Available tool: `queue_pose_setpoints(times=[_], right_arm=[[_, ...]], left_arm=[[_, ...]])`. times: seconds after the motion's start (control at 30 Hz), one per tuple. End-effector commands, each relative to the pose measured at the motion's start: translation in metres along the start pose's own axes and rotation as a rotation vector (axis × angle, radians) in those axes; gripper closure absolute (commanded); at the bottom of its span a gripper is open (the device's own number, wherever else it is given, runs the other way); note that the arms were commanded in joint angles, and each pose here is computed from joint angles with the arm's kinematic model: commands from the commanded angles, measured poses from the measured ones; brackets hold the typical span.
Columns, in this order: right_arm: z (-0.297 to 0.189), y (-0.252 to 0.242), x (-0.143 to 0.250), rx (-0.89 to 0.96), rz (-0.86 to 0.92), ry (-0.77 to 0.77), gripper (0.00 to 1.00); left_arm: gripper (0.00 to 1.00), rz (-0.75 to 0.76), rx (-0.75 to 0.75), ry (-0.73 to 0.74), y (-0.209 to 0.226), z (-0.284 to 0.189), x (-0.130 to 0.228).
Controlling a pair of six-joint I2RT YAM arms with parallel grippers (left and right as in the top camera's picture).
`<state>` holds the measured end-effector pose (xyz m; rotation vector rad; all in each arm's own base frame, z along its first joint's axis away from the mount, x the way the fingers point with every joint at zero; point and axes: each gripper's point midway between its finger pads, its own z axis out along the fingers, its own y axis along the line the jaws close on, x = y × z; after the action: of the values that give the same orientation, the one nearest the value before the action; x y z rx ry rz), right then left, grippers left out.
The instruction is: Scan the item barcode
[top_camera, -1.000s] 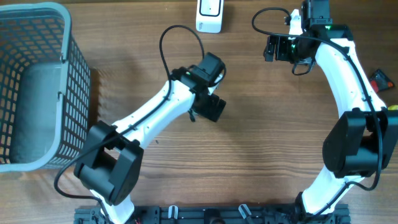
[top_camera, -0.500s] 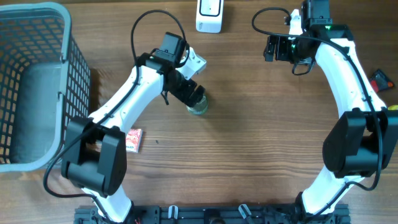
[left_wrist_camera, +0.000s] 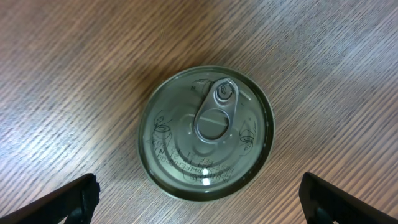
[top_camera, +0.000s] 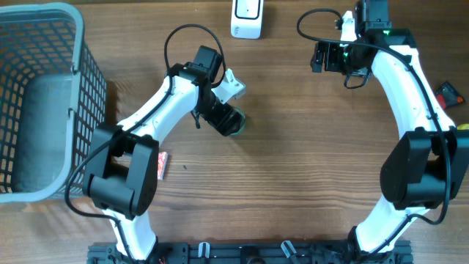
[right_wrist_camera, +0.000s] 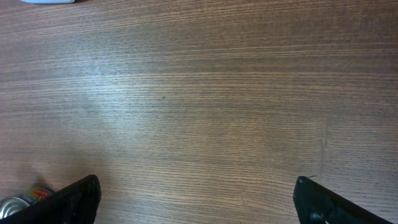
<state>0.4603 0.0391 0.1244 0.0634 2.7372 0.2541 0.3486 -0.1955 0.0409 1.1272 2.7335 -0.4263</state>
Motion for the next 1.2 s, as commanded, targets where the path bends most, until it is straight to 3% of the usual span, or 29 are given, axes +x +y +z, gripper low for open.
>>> queue_pose_setpoints(times=[0.0,0.27,0.57,0.73,0.9,1.17], right_arm=[[0.005,-0.002,0.001,0.004,0.009,0.010,0.00],[0.005,-0.002,0.001,0.004,0.009,0.010,0.00],[0.004,-0.002,0.002,0.005,0.010,0.015,0.00],[0.004,-0.002,0.002,0.005,0.010,0.015,0.00],[0.004,-0.002,0.003,0.005,0.010,0.016,0.00],[0.004,-0.002,0.004,0.006,0.011,0.022,0.00]], left_arm=[[0.00,0.037,0.034,0.031,-0.009,0.016,0.005],[0.00,0.099,0.025,0.005,-0.023,0.025,-0.009],[0.00,0.099,-0.010,0.067,-0.017,0.041,0.001],[0.04,0.102,-0.050,0.076,-0.009,0.044,0.003],[0.18,0.104,-0.065,0.073,-0.007,0.044,0.002],[0.20,0.103,-0.066,0.075,-0.007,0.044,0.003]])
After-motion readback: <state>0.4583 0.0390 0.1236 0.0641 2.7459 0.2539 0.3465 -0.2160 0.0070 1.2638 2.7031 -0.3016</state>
